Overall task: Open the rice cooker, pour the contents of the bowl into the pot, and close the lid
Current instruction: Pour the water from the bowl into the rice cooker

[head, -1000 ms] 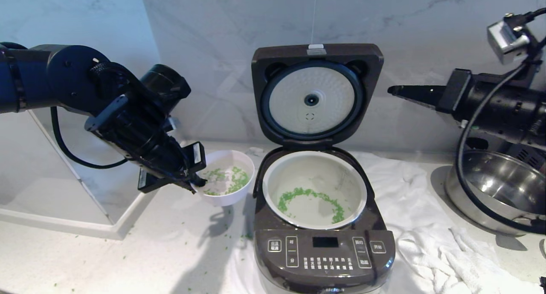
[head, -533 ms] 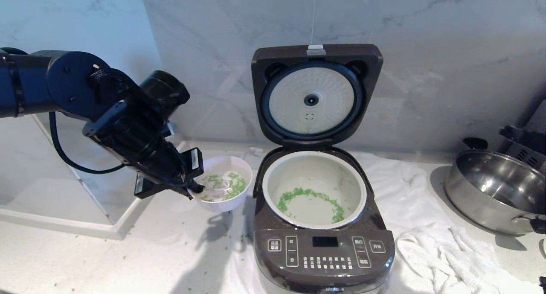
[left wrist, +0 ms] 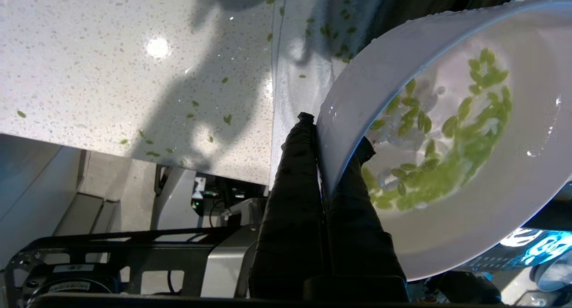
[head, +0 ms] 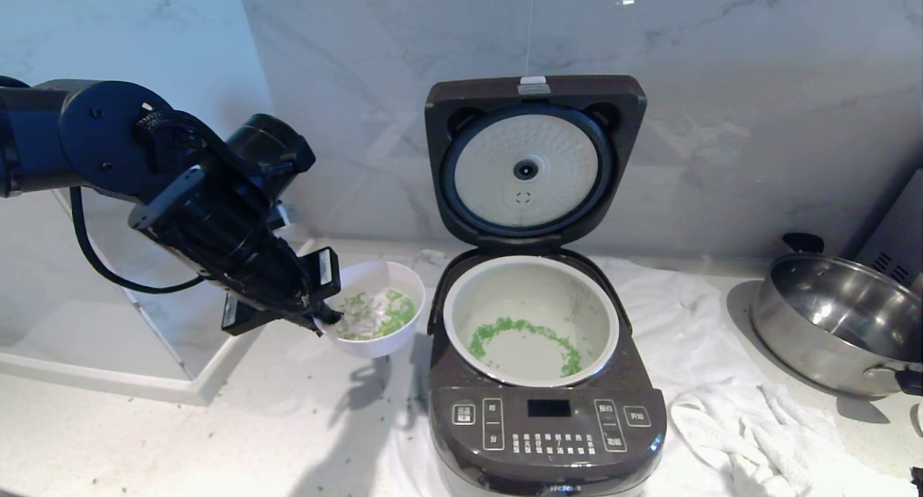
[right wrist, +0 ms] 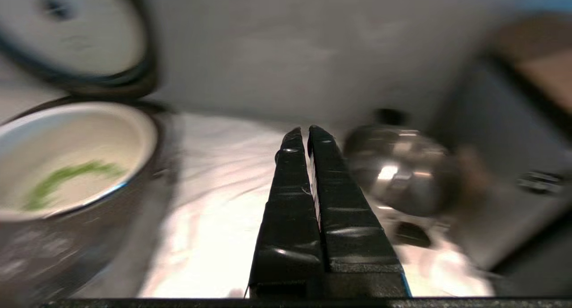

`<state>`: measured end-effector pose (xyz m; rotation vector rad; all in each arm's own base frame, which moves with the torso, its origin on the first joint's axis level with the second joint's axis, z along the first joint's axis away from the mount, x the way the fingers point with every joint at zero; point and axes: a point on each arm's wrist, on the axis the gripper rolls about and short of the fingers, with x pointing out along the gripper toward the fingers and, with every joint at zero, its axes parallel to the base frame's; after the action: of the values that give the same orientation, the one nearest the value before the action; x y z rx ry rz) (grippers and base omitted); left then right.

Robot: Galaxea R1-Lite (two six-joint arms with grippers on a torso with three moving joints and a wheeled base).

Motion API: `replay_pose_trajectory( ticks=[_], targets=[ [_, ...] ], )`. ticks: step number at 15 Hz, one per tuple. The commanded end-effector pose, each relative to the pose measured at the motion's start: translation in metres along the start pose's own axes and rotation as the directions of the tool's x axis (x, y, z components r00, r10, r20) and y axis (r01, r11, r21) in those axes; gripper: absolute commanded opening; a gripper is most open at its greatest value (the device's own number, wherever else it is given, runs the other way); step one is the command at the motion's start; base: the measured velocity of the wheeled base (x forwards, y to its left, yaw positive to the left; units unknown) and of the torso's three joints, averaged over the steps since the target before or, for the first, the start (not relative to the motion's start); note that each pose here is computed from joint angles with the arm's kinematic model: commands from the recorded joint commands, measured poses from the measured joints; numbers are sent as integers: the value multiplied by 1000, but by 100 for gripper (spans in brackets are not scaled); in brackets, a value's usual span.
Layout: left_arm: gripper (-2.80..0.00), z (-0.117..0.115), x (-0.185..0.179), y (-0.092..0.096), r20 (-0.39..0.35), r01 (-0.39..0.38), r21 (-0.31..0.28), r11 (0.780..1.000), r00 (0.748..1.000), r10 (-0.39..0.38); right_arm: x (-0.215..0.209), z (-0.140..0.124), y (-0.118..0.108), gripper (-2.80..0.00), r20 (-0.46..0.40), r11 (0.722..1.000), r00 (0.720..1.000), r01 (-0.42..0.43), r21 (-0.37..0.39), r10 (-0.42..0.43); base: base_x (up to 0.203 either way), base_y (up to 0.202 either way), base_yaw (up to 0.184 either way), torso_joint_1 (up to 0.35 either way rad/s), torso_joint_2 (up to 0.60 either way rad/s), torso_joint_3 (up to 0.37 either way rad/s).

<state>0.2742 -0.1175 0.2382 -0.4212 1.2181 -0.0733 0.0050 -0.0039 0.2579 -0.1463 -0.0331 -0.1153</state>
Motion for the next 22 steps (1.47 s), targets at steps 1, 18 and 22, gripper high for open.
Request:
replay_pose_trajectory(
  ticks=[1,18,22],
  targets=[
    [-280,-1,-1,0,-3,-1,-5,1000,1000,1,-24,-1,-2,-280,67,991,989,136,-12,-135,0,0,0,0,0,0],
    [-280,-1,-2,1,6,-8,-1,1000,1000,8,-36,-179,27,-280,-25,988,988,-154,14,154,0,0,0,0,0,0],
    [-280,3,6,-5,-2,-6,2,1000,1000,6,-36,-179,28,-280,-24,987,987,-161,14,162,0,0,0,0,0,0]
  ],
)
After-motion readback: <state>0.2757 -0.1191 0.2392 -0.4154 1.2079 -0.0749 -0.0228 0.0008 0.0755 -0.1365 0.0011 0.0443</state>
